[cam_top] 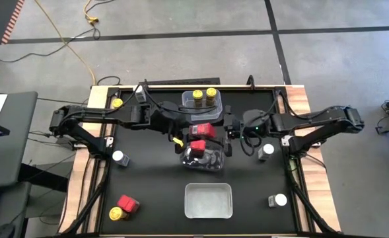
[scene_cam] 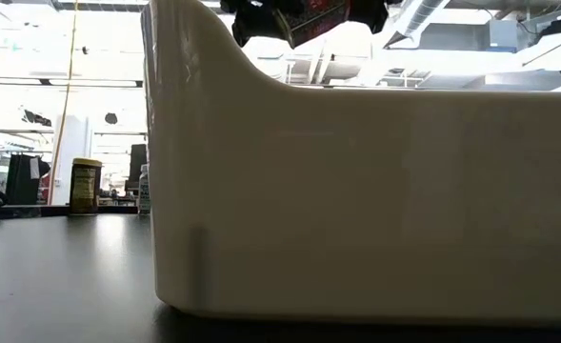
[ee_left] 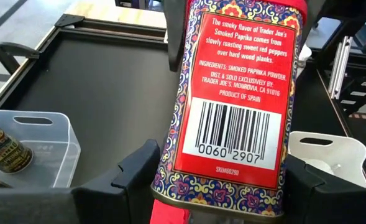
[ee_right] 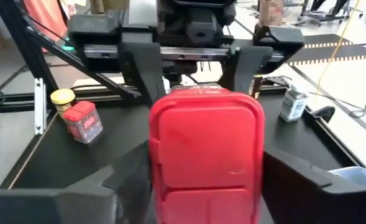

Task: Sort spices by type
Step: Put the right red seasoning can into the black bin

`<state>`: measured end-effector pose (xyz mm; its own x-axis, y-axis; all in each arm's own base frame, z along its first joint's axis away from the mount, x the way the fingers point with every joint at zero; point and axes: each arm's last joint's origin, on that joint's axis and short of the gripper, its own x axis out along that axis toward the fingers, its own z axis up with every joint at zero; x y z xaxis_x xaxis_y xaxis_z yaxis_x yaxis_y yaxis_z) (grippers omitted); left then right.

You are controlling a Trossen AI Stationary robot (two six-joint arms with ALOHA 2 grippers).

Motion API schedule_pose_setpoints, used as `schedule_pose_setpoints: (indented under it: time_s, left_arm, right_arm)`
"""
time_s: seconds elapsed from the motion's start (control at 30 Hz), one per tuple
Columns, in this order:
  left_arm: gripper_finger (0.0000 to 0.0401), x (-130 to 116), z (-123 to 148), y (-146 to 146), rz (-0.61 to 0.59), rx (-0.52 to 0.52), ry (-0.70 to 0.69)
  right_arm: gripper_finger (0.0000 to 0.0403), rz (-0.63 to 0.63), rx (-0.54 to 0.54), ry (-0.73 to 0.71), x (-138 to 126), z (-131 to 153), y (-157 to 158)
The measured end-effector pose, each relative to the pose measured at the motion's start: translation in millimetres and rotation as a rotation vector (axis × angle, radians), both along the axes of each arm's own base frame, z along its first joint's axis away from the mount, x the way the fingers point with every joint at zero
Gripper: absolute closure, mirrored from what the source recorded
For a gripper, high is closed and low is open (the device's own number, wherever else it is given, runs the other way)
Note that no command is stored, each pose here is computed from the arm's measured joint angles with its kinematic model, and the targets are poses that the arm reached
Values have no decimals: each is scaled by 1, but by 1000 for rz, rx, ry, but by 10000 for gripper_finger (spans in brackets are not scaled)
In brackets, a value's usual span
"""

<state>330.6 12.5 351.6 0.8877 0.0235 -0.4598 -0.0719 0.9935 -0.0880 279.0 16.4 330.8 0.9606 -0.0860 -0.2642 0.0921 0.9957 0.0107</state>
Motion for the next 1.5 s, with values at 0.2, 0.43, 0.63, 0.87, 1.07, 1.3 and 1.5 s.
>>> schedule_pose_setpoints:
  time_s: [0.2,0.43,0.63,0.87,1.07,1.3,1.5]
  left_arm:
    - [182,0,-1,0,-2,1,6]
    - [182,0,-1,0,8,-22,9]
    - [169,0,0,0,20,-41,-3]
    - [118,-1,0,1,33,3,2]
    - [115,-25,8,4,-46,171,93]
    - [116,-61,11,2,-62,119,254]
    - [116,-73,5,1,-98,135,156]
  right_arm:
    - [161,2,-5,11,1,-1,0]
    - [161,5,1,21,1,-2,0]
    - [161,6,3,21,-1,0,0]
    - [161,-2,-1,64,-13,3,-2]
    - [161,-57,99,122,-30,5,-7]
    - [161,-86,138,273,-34,15,-7]
    - [161,-120,158,457,-17,4,-5]
